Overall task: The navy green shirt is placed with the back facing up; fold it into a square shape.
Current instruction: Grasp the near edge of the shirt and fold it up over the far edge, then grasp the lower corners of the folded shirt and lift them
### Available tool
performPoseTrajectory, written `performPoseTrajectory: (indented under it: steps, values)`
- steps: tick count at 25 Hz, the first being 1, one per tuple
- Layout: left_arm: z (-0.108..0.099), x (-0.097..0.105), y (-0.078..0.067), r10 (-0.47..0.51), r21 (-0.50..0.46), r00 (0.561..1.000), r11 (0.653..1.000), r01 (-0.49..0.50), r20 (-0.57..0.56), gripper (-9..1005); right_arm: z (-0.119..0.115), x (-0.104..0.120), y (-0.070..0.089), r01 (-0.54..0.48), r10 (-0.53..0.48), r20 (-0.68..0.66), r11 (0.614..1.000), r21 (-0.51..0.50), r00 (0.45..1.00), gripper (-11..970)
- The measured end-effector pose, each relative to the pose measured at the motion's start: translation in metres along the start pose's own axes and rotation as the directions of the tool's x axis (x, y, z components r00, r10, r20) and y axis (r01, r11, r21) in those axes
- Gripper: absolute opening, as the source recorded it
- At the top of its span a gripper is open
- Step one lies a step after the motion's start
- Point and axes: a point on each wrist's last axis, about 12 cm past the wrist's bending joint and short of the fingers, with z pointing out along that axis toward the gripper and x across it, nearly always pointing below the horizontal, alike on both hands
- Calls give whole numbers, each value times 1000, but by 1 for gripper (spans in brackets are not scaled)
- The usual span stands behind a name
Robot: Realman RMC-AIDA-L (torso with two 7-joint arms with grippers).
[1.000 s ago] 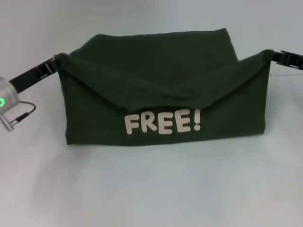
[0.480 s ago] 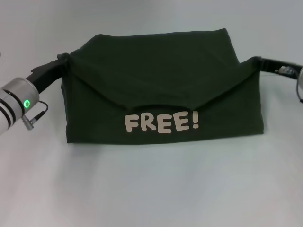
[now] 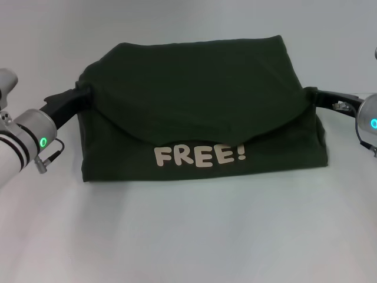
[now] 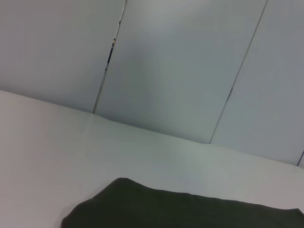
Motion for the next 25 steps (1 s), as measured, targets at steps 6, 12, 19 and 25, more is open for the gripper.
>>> performPoseTrajectory:
  steps: [6,12,19,25]
  values:
    - [-2,1,1,18,7,1000,1000,-18,-8,56,-3,4,-2,19,-19,-15,1000,-9,1000,180]
    - [-13,-11,24,-21,-40,999,999,23,36,296,-9,-5,-11,42,-42,5,999,-9,999,192]
    - [-51,-15,42,-126,76,982,990,117,138,446,-21,-21,-15,1,1,29,995,-99,1000,391]
    - [-77,-1,42,-139,183,985,976,119,99,762,-40,-17,-14,-88,83,-30,960,-266,996,677]
